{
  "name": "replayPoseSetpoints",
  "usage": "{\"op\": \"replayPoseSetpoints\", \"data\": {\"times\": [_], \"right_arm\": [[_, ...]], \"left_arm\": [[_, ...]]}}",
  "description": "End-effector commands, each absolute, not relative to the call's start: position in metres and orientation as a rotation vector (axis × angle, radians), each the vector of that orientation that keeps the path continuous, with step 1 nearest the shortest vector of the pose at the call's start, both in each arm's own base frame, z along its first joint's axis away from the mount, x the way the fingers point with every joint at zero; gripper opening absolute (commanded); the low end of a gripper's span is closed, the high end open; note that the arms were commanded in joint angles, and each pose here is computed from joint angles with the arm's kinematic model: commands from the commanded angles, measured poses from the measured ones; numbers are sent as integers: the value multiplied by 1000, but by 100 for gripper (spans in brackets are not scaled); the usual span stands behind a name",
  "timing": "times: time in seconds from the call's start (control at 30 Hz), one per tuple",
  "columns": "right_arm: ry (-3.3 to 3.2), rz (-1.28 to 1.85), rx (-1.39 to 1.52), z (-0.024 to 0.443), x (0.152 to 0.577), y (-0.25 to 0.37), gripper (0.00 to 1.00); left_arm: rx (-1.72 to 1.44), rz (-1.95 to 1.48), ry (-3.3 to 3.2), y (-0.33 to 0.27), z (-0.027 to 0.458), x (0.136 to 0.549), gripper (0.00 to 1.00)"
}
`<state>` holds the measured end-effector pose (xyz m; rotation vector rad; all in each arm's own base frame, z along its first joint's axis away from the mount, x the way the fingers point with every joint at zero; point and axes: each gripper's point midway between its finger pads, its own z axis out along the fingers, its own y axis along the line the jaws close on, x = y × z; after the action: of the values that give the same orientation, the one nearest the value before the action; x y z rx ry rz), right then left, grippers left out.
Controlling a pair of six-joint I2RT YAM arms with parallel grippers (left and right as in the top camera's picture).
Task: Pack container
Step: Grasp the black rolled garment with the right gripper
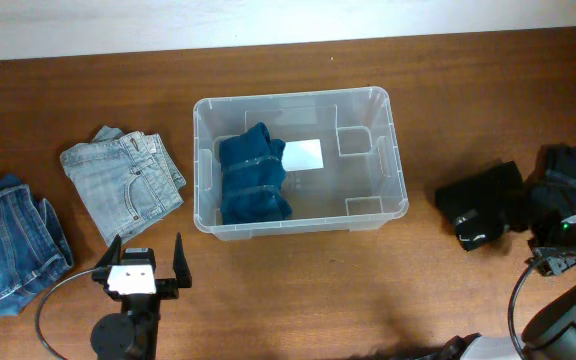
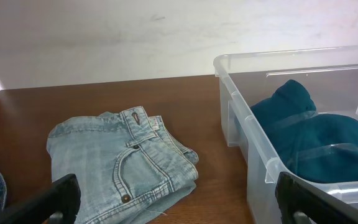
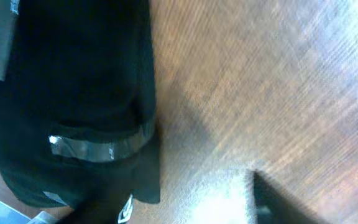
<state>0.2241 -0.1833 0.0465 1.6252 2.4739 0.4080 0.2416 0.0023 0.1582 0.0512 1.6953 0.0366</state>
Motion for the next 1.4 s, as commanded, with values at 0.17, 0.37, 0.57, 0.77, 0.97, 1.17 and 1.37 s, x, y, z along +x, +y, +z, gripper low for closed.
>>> {"op": "replayPoseSetpoints", "data": {"times": [0.17,0.37,0.57,0.77,0.97,1.17,1.37], "right_arm": [[2431,437,1528,55,240,-189,80],[2361,568,1450,47,256,-178,77],[2333,604,1425,34,257,-171,68],[2281,612,1492,15,252,-165,63],[2216,647,1506,1,252,-157,63],[2178,705,1441,7,262,-155,59],[2168,718,1426,9,265,-155,37]], "left_arm": [[57,55,1696,4,155,242,100],[58,55,1696,4,155,242,100],[58,55,1696,4,155,242,100],[58,55,1696,4,155,242,100],[58,55,1696,4,155,242,100],[57,55,1696,4,155,242,100],[57,55,1696,4,155,242,100]]}}
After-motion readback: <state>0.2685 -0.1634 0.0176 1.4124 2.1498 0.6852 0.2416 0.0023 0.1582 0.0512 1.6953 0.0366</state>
